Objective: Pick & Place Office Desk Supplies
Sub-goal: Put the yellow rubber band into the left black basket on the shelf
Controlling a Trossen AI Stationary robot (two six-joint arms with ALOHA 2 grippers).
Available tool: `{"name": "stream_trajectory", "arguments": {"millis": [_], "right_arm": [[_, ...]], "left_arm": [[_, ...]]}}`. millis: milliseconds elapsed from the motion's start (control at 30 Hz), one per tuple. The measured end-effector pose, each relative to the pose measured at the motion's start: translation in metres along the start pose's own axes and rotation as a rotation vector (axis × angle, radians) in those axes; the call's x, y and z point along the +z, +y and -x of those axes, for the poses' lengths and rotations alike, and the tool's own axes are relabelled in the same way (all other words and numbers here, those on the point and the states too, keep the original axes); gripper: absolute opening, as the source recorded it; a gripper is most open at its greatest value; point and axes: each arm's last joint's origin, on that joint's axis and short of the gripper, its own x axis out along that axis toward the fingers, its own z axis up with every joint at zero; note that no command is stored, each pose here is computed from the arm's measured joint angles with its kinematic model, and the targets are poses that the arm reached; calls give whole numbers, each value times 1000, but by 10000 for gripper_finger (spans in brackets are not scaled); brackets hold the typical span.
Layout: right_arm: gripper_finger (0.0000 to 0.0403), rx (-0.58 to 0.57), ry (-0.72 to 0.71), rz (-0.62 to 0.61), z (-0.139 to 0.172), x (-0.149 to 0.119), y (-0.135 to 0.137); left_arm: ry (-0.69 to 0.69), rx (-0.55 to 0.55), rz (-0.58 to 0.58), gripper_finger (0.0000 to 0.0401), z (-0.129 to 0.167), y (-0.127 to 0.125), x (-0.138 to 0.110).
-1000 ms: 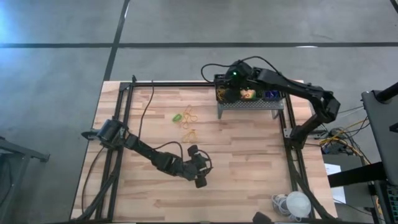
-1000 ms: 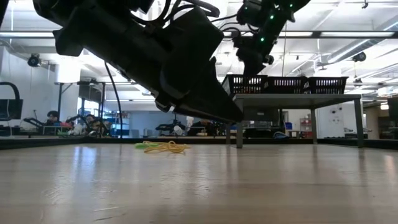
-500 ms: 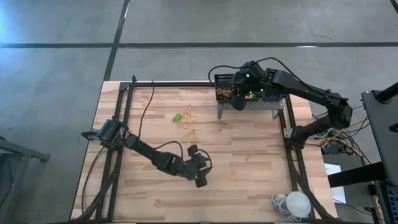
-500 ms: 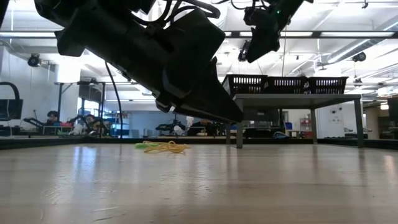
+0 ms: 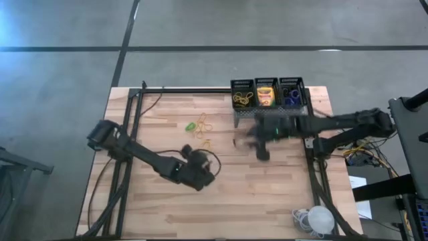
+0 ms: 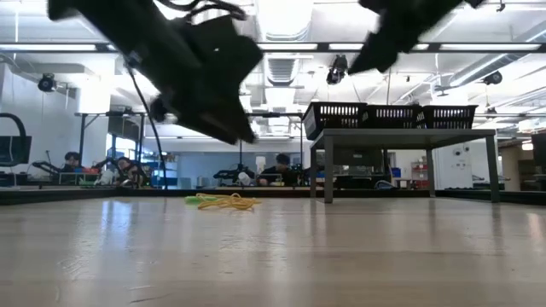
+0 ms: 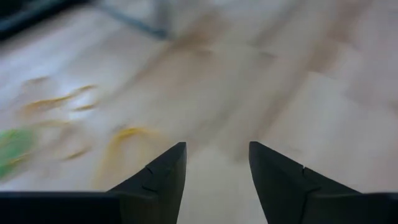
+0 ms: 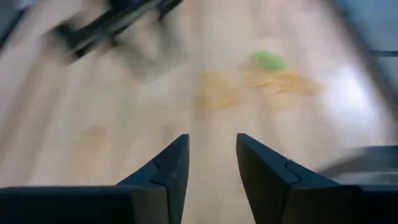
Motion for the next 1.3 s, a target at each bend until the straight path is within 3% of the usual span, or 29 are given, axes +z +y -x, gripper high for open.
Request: {"name": "stream_trajectory", "arguments": {"millis": [100,233,367,533,733,967,1300], "right_arm": [[121,86,1,24,-12,-30,36],[110,89,-1,56,-19,-69,75],[101,70,-32,65,-24,-105,101],[92,162,-121,24,-31,-141,119],[82,199,-207,22,-44,-155,124],[72,174,-149,62,-57,-161,128],[79,166,-116,91,-69,-159,137]], "left_arm": [[12,101,49,177,10,16,0],[20,139,83,177,8,30,-8],[14,147,133,177,-2,42,-23],[-10,140,238,177,-16,61,-43],[-68,82,306,178,-28,80,-55],[-55,80,341,178,-32,91,-63],[-28,124,214,168,-54,79,-70]]}}
